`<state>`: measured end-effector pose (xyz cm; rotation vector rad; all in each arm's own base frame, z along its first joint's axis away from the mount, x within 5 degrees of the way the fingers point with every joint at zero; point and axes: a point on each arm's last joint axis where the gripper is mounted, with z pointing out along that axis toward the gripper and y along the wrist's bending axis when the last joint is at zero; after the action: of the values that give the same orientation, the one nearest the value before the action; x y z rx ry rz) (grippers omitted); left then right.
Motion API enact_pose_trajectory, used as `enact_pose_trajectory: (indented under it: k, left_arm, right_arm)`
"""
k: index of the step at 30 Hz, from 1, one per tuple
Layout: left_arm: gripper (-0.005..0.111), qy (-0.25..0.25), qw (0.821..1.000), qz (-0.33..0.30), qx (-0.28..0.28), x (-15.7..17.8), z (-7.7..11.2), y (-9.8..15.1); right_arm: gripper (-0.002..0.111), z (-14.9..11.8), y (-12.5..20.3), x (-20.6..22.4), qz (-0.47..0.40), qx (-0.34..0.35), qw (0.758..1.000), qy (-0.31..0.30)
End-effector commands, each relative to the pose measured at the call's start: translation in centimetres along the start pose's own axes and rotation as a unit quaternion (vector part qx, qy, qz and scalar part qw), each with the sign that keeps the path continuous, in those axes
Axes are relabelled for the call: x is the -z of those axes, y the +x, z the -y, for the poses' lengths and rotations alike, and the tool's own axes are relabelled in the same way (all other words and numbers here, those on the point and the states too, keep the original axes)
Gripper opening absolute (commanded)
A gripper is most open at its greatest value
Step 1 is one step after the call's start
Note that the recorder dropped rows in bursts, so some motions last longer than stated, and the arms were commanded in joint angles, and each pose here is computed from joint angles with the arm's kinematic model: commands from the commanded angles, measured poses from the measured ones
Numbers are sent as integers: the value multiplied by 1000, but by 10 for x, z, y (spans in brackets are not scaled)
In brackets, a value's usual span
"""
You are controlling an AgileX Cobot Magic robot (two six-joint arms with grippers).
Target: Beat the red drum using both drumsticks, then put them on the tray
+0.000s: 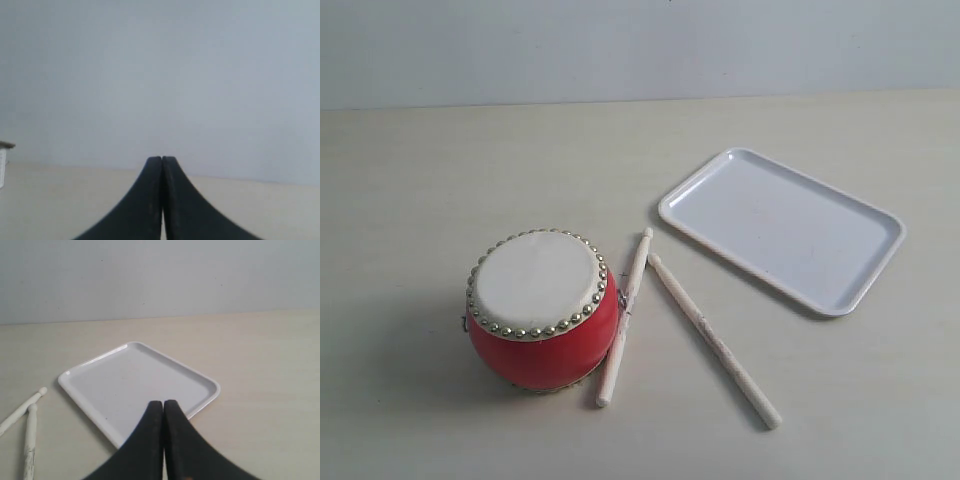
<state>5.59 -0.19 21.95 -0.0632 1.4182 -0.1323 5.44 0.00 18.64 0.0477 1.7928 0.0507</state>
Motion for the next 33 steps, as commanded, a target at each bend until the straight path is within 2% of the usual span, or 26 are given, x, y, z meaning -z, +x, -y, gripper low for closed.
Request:
enact_pose_trajectory:
  k: [1,4,10,13,15,20,23,28,33]
  left_arm:
    - [0,9,995,54,84,1,1,-10]
    - [0,12,987,53,152,1,1,-10]
    - [0,15,971,47,234,1,1,-9]
    - [0,17,976,39,215,1,1,-8]
    - [0,28,979,40,198,1,4,-17]
    - [0,63,979,67,184,5,10,-51]
    - [0,86,982,65,153,1,16,-72]
    - [0,111,987,-9,117,-20,25,-91]
    - [0,153,975,-146,70,-54,47,-84]
  right_arm:
    - [0,1,1,0,2,3,1000,4]
    - [0,1,1,0,2,3,1000,4]
    - [0,1,1,0,2,3,1000,4]
    - [0,1,1,0,2,3,1000,4]
    - [0,1,1,0,2,3,1000,4]
    - [0,1,1,0,2,3,1000,4]
    - [0,1,1,0,2,3,1000,4]
    - [0,0,0,0,6,3,1000,3]
    - [0,0,0,0,5,3,1000,3]
